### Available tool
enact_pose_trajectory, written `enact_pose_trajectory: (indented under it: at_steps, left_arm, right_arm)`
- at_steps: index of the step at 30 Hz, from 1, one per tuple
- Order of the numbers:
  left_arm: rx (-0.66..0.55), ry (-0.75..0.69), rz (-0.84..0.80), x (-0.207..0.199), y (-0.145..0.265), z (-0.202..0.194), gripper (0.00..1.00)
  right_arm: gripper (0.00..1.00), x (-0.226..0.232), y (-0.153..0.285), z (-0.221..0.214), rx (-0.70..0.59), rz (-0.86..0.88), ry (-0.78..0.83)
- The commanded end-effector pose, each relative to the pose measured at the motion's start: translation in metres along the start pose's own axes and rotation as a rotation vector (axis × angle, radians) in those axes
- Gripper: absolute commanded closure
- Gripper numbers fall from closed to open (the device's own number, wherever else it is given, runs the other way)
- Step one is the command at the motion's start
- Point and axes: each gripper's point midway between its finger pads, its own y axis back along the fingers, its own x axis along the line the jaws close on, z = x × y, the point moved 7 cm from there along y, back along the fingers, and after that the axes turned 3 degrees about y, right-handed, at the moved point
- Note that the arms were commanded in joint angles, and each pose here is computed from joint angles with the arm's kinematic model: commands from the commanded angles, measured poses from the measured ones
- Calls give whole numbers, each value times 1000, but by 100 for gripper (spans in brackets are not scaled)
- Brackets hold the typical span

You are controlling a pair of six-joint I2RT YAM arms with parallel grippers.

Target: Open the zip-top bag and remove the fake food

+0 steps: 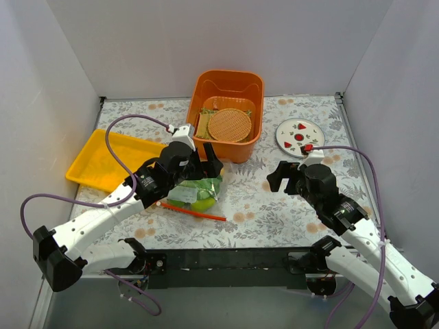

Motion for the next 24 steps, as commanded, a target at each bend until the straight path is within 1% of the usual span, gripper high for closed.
enact_pose_trajectory:
  at_steps: [1, 6, 8, 9, 11, 13, 18, 19, 20, 21, 22, 24]
  left_arm:
    - [-16, -1, -41, -4, 16, 7, 2]
    - [23, -15, -60, -1, 19, -2, 2]
    - [40, -4, -61, 2, 18, -8, 2]
    - [43, 2, -79, 1, 20, -9, 2]
    - [57, 13, -77, 5, 20, -16, 2]
    - [65, 34, -69, 10, 21, -21, 2]
    - [79, 82, -41, 20, 22, -33, 2]
    - [73, 95, -37, 22, 24, -34, 2]
    - [83, 117, -18, 27, 22, -40, 2]
    - [87, 128, 0, 31, 22, -43, 2]
    - [86, 138, 18, 34, 21, -45, 2]
    - [106, 164, 51, 41, 20, -53, 2]
  right_arm:
    - [3, 3, -3, -1, -15, 30, 20]
    - [6, 10, -9, -15, 37, 112, 7]
    - [7, 12, -13, -28, 83, 141, -13]
    - [9, 14, -15, -30, 87, 154, -19]
    - [10, 18, -18, -42, 124, 169, -33]
    - [11, 23, -21, -48, 134, 193, -46]
    - [15, 49, -24, -74, 196, 275, -82]
    - [15, 56, -28, -77, 190, 297, -86]
    - [15, 64, -27, -85, 214, 314, -76]
    - [16, 71, -29, -85, 202, 340, -80]
    - [16, 75, -33, -92, 228, 338, -85]
    - [19, 91, -34, -93, 225, 401, -93]
